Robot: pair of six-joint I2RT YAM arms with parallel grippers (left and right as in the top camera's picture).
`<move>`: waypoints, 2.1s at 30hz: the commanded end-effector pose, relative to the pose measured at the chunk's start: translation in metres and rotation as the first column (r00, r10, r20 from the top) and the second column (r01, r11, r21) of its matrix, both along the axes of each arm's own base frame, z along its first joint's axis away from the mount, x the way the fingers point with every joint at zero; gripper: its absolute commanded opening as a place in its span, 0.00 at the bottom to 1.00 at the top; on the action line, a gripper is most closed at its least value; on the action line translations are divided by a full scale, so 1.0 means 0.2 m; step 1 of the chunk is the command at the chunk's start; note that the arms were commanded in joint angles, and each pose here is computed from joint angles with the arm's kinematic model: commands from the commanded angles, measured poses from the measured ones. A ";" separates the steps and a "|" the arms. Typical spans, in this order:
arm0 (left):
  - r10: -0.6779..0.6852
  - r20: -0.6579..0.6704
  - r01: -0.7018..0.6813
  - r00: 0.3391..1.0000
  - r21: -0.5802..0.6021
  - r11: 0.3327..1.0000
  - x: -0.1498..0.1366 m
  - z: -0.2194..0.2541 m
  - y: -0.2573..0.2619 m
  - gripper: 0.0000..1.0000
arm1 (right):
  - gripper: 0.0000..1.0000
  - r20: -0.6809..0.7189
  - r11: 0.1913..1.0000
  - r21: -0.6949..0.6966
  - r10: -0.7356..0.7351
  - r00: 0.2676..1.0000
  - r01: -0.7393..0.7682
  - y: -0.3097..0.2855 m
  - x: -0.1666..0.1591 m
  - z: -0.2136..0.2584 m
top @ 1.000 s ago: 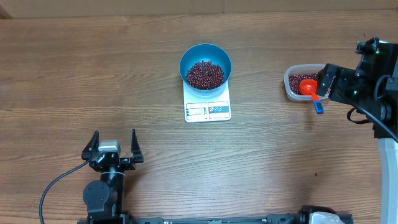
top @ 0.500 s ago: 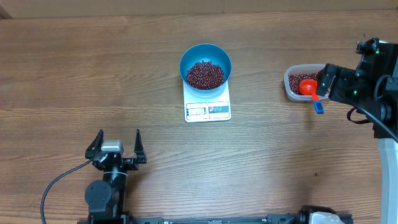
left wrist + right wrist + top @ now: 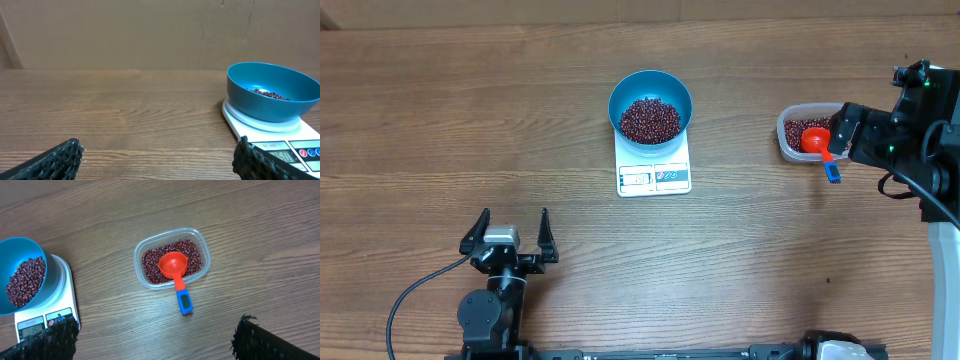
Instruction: Scoop item into bowl and weigh 150g on scale
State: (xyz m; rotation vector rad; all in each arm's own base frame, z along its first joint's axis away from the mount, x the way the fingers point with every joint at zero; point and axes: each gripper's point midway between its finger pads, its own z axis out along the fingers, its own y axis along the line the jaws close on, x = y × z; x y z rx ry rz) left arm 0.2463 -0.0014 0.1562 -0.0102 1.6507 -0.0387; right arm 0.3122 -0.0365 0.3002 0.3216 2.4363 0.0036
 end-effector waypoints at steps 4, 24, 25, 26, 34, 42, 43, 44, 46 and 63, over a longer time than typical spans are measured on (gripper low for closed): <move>-0.001 0.005 0.002 1.000 -0.020 1.000 0.00 0.00 -0.01 0.99 | 1.00 0.031 1.000 -0.007 -0.004 1.000 0.004 -0.01 0.01 0.05; 0.000 0.003 0.000 1.000 -0.020 1.000 0.00 0.00 0.00 1.00 | 1.00 0.031 1.000 -0.007 -0.004 1.000 0.004 -0.01 0.01 0.05; 0.000 0.003 0.000 1.000 -0.020 1.000 0.00 0.00 0.00 0.99 | 1.00 0.031 1.000 -0.007 -0.005 1.000 0.005 -0.01 0.01 0.05; 0.000 0.003 0.000 1.000 -0.020 1.000 0.00 0.00 0.00 0.99 | 1.00 0.031 1.000 -0.007 -0.004 1.000 0.004 -0.01 0.01 0.05; 0.000 0.003 0.000 1.000 -0.020 1.000 0.00 0.00 0.00 0.99 | 1.00 0.031 1.000 -0.007 -0.005 1.000 0.005 -0.01 0.01 0.05; 0.000 0.003 0.000 1.000 -0.020 1.000 0.00 0.00 0.00 0.99 | 1.00 0.031 1.000 -0.007 -0.004 1.000 0.004 -0.01 0.01 0.05; 0.000 0.003 0.000 1.000 -0.020 1.000 0.00 0.00 0.00 0.99 | 1.00 0.031 1.000 -0.007 -0.004 1.000 0.004 -0.01 0.01 0.05; 0.000 0.003 0.000 1.000 -0.020 1.000 0.00 0.00 0.00 0.99 | 1.00 0.031 1.000 -0.007 -0.004 1.000 0.004 -0.01 0.01 0.05; -0.001 0.003 0.001 1.000 -0.020 1.000 0.00 0.00 0.00 0.99 | 1.00 0.031 1.000 -0.007 -0.005 1.000 0.005 -0.01 0.01 0.05; 0.000 0.003 0.000 1.000 -0.020 1.000 0.00 0.00 0.00 1.00 | 1.00 0.066 0.998 -0.055 -0.038 0.997 0.041 -0.06 0.04 0.09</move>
